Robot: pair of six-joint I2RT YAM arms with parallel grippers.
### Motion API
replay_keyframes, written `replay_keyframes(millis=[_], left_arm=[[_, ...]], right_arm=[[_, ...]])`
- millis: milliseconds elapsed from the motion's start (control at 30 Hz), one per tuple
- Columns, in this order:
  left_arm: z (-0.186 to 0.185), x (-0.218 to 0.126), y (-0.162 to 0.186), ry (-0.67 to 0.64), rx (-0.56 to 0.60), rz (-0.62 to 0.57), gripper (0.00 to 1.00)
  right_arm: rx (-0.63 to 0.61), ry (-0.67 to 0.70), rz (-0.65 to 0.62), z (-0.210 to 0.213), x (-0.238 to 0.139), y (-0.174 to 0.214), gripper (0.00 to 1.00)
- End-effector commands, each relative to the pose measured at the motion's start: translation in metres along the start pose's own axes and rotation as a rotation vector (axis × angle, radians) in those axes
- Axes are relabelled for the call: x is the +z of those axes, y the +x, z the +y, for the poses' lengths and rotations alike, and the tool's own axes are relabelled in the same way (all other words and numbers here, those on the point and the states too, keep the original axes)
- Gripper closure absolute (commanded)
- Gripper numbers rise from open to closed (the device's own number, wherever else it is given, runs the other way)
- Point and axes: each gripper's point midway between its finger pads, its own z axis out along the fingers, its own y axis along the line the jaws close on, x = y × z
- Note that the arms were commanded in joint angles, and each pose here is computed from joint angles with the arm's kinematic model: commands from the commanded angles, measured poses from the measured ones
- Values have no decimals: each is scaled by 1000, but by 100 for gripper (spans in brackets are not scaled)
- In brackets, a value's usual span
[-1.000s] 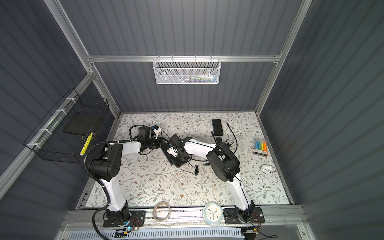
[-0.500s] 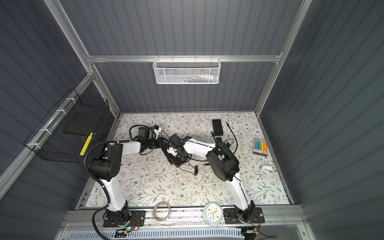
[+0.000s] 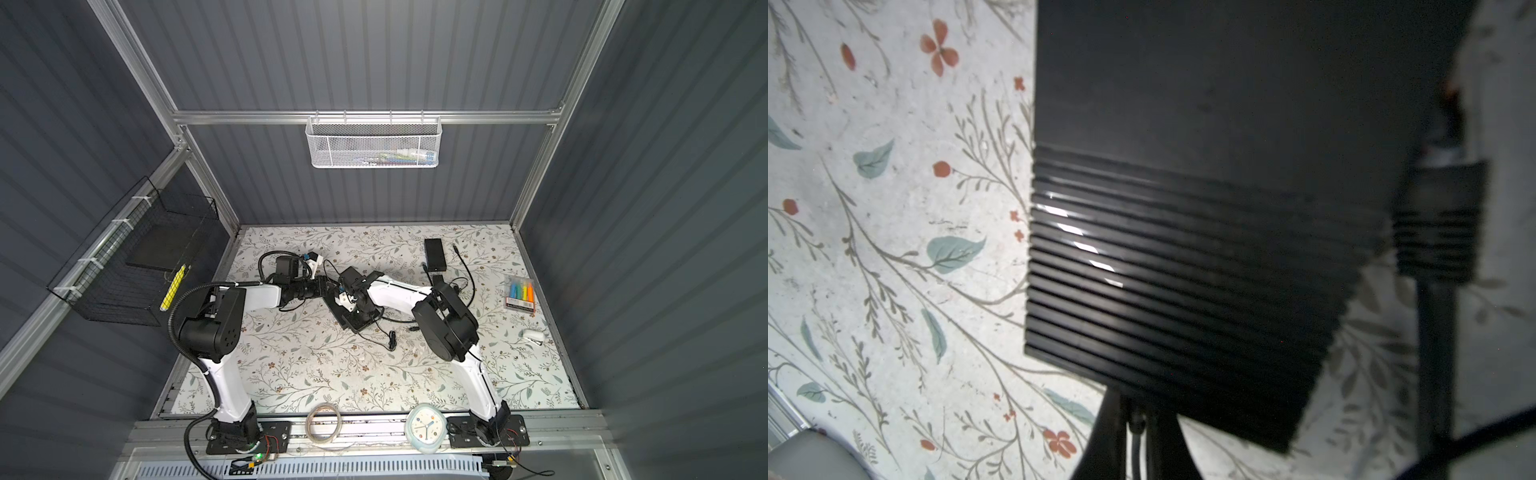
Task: Insert the plug into the switch port
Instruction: 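Hold the ribbed switch with both grippers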
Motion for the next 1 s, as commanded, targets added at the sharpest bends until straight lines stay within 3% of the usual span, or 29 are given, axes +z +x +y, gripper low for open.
replay_keyframes(millis=[0, 967], left_arm=[[-2, 1, 8, 26, -18, 20, 63], [-12, 21, 55, 22, 19, 135, 64]], right_arm=[[13, 13, 13, -5, 4, -2, 100], [8, 57, 35, -16, -6, -16, 100]])
